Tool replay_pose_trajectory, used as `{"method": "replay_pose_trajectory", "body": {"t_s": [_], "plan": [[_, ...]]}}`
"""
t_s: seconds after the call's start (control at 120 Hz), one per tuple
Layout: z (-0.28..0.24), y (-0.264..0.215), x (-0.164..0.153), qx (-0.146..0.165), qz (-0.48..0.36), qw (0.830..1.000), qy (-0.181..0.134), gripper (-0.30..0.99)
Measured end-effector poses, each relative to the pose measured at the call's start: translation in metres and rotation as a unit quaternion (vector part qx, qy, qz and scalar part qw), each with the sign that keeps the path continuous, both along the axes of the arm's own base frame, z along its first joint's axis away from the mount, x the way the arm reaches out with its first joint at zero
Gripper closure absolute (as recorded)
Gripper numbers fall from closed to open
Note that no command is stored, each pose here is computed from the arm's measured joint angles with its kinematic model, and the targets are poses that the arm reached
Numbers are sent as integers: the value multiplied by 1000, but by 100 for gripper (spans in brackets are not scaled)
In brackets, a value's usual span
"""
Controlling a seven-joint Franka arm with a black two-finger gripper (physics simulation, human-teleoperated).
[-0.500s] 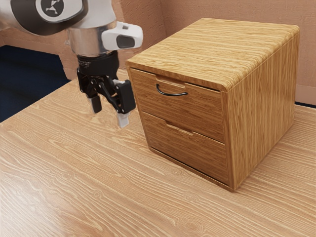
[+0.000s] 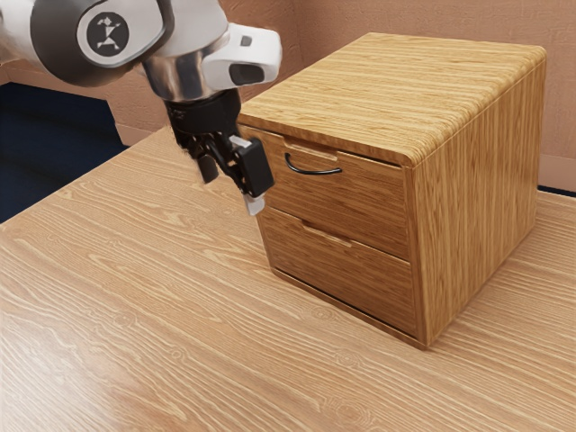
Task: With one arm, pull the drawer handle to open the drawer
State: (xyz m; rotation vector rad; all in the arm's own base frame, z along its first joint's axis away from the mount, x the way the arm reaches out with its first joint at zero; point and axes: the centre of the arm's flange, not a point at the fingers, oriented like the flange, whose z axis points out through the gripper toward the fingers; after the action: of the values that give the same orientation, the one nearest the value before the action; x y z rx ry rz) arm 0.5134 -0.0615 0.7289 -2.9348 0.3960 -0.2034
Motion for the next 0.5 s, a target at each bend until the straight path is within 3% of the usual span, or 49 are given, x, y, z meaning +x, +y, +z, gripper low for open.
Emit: {"method": "replay_pose_trajectory", "body": {"t_s": [0.117,0.192,0.275,0.367,0.5], "plan": [[2,46,-10,24,-36,999,-11,0],[-10,42,-19,40,-90,995,-11,0],[-18,8,-26,75,-179,981,-33,0],[-19,11,-16,104,-232,965,-63,0],[-30,16,7,115,-301,943,-86,0]]}}
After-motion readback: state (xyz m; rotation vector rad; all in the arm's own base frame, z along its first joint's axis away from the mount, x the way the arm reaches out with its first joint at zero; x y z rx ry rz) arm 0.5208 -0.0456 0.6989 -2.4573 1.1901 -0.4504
